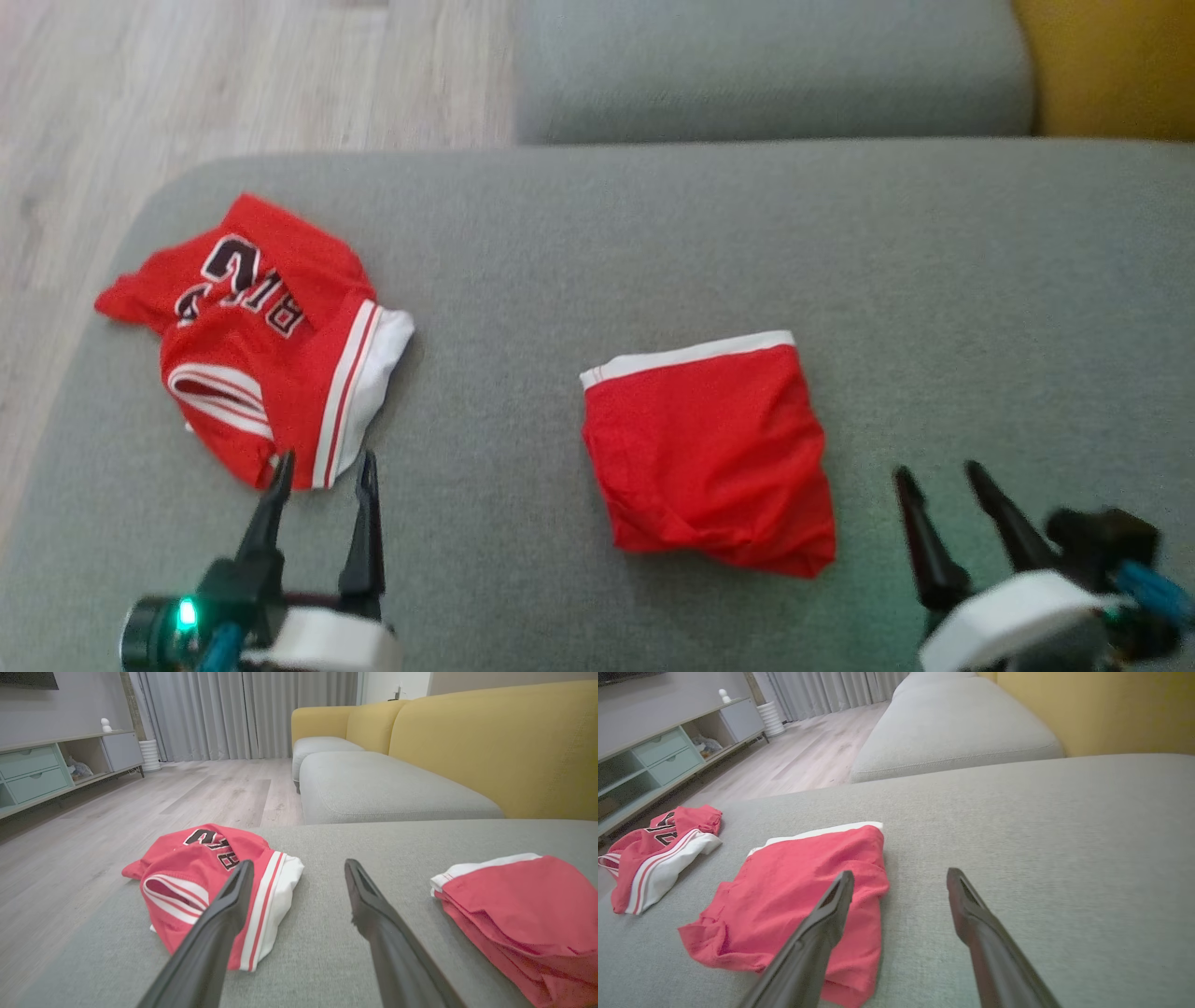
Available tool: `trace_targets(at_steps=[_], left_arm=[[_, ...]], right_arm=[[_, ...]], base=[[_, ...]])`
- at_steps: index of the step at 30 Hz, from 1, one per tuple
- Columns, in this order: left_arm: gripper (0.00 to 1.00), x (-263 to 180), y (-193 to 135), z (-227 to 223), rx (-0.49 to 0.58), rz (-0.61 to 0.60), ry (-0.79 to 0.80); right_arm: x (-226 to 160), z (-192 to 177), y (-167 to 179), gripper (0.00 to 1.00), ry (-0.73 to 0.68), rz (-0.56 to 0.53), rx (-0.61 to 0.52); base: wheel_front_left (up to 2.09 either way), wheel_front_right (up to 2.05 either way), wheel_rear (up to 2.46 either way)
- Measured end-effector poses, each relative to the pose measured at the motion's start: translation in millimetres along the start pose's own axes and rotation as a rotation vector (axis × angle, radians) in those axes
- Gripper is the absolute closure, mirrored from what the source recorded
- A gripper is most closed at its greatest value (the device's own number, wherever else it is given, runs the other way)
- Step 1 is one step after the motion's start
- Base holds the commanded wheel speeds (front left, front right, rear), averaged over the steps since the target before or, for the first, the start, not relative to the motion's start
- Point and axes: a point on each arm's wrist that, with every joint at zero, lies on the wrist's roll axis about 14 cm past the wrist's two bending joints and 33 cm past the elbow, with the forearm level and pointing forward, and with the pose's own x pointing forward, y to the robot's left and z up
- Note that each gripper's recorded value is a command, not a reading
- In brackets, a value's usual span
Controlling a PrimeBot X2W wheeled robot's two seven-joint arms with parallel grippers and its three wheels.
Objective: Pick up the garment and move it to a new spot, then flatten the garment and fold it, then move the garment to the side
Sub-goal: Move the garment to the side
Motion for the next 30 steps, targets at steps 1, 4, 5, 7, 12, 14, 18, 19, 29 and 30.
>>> trace_targets(at_steps=[1,4,5,7,12,14,18,19,29,30], left_arm=[[0.0,4,0,3,-0.001,0.001,-0.012],[0.0,16,2,11,-0.007,0.007,-0.041],[0.0,19,1,13,-0.011,0.005,-0.049],[0.0,25,2,15,-0.019,0.013,-0.061],[0.0,30,11,10,-0.034,0.048,-0.063],[0.0,30,13,9,-0.036,0.054,-0.068],[0.0,30,18,10,-0.043,0.075,-0.081],[0.0,29,19,9,-0.045,0.08,-0.079],[0.0,41,10,6,-0.048,0.054,-0.079],[0.0,44,6,6,-0.05,0.038,-0.079]], right_arm=[[6,-6,4,0.0,0.026,0.015,0.012],[29,-19,12,0.0,0.083,0.055,0.04],[38,-22,15,0.0,0.1,0.07,0.043],[52,-32,18,0.0,0.142,0.091,0.046],[77,-78,36,0.0,0.342,0.159,0.067],[77,-96,44,0.0,0.418,0.184,0.072],[81,-104,52,0.52,0.479,0.216,0.076],[83,-102,53,1.0,0.476,0.223,0.072],[85,-62,29,1.0,0.325,0.2,-0.069],[83,-57,23,1.0,0.307,0.188,-0.087]], base=[[0.0,0.0,0.0],[0.0,0.0,0.0],[0.0,0.0,0.0],[0.0,0.0,0.0],[0.0,0.0,0.0],[0.0,0.0,0.0],[0.0,0.0,0.0],[0.0,0.0,0.0],[0.0,0.0,0.0],[0.0,0.0,0.0]])
